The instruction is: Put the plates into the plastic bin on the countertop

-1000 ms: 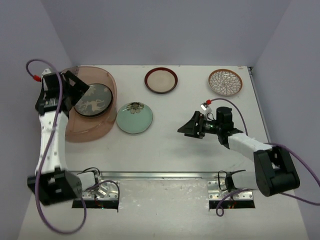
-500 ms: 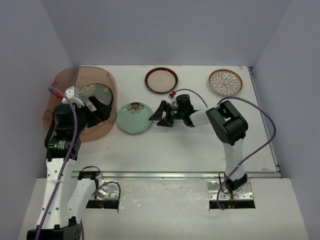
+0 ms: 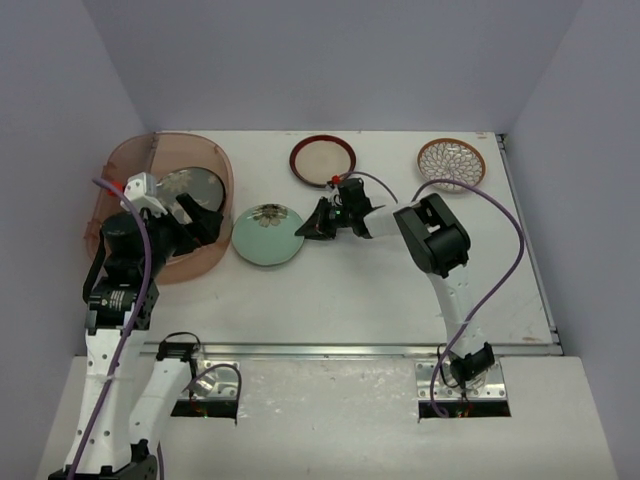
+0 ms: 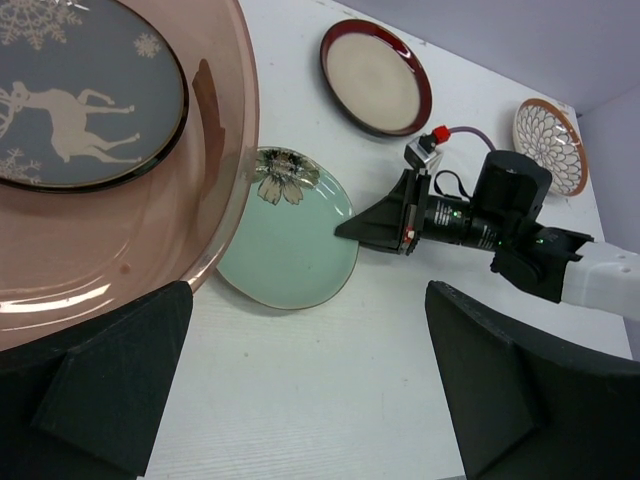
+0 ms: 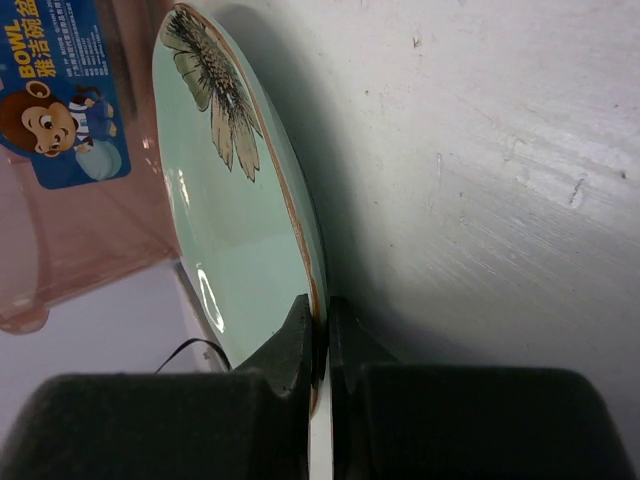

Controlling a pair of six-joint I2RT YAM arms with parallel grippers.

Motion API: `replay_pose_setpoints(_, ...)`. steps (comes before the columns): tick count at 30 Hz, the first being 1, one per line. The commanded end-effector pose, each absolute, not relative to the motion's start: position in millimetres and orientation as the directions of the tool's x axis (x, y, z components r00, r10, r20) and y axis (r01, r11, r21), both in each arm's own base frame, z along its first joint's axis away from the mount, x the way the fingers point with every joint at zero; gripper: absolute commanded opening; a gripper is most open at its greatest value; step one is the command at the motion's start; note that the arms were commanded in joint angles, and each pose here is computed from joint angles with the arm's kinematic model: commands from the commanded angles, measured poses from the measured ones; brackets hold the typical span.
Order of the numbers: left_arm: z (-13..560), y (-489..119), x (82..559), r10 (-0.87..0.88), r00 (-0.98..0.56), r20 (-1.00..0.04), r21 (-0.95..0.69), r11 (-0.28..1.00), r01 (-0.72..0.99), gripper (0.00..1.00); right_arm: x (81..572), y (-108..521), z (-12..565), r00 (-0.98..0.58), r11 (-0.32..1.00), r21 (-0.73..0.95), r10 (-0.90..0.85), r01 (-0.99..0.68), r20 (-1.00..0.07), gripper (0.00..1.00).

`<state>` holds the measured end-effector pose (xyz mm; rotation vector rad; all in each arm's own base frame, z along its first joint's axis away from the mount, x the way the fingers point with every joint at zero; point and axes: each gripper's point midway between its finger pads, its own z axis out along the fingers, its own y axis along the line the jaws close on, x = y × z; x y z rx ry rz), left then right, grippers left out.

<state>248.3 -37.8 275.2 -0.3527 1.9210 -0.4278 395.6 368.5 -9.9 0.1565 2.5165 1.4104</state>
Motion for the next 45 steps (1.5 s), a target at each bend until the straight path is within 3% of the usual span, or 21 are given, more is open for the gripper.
replay_pose_setpoints(1, 296.1, -46.8, 250.2, -0.421, -0.352, -0.836, -0.458, 0.889, 0.025, 1.00, 370.5, 358.2, -48.9, -0.968, 0.574, 0.816, 0.236, 0.069, -0.084, 0.00)
replay_pose_setpoints(8, 285.9, -82.3, 248.2, -0.423, -0.470, -0.775, -0.548, 0.820, 0.165, 1.00, 359.9, 335.6, 68.3, -0.933, 0.338, 0.939, 0.316, -0.059, -0.172, 0.00)
replay_pose_setpoints(12, 263.0, -107.9, 253.6, -0.424, -0.598, -0.680, -0.645, 0.734, 0.214, 1.00, 340.1, 297.6, 113.2, -0.916, 0.344, 0.926, 0.302, -0.154, -0.264, 0.00)
replay_pose_setpoints(19, 256.4, -146.8, 262.5, -0.381, -0.657, -0.650, -0.678, 0.681, 0.277, 1.00, 286.3, 263.0, 148.8, -0.906, 0.398, 0.856, 0.121, -0.330, -0.405, 0.00)
replay_pose_setpoints(26, 240.0, -181.5, 271.3, -0.320, -0.725, -0.610, -0.705, 0.637, 0.312, 1.00, 242.9, 247.1, 218.4, -0.835, 0.207, 0.826, 0.065, -0.524, -0.546, 0.00)
replay_pose_setpoints(29, 239.7, -181.0, 274.7, -0.322, -0.720, -0.615, -0.700, 0.644, 0.310, 0.98, 241.6, 242.8, 228.2, -0.819, 0.203, 0.813, 0.075, -0.546, -0.569, 0.00)
replay_pose_setpoints(32, 243.4, -185.1, 274.9, -0.316, -0.722, -0.616, -0.708, 0.624, 0.332, 0.82, 237.3, 242.2, 236.6, -0.817, 0.171, 0.814, 0.068, -0.556, -0.572, 0.00)
replay_pose_setpoints(35, 246.2, -198.3, 268.8, -0.290, -0.748, -0.597, -0.743, 0.551, 0.380, 0.52, 237.0, 243.6, 244.8, -0.809, 0.141, 0.809, 0.073, -0.570, -0.583, 0.00)
replay_pose_setpoints(39, 253.7, -213.7, 260.3, -0.263, -0.767, -0.586, -0.770, 0.474, 0.426, 0.40, 243.0, 244.3, 249.5, -0.801, 0.153, 0.801, 0.082, -0.578, -0.593, 0.00)
replay_pose_setpoints(42, 261.6, -222.3, 254.5, -0.240, -0.770, -0.592, -0.776, 0.426, 0.464, 0.07, 248.7, 245.4, 249.9, -0.802, 0.161, 0.802, 0.087, -0.575, -0.591, 0.00)
replay_pose_setpoints(43, 262.6, -223.6, 254.4, -0.237, -0.772, -0.590, -0.779, 0.420, 0.467, 0.00, 250.2, 246.0, 249.8, -0.802, 0.161, 0.803, 0.087, -0.574, -0.591, 0.00)
replay_pose_setpoints(45, 264.1, -224.3, 256.0, -0.234, -0.770, -0.593, -0.777, 0.419, 0.470, 0.00, 251.6, 246.2, 249.8, -0.802, 0.156, 0.803, 0.088, -0.575, -0.591, 0.00)
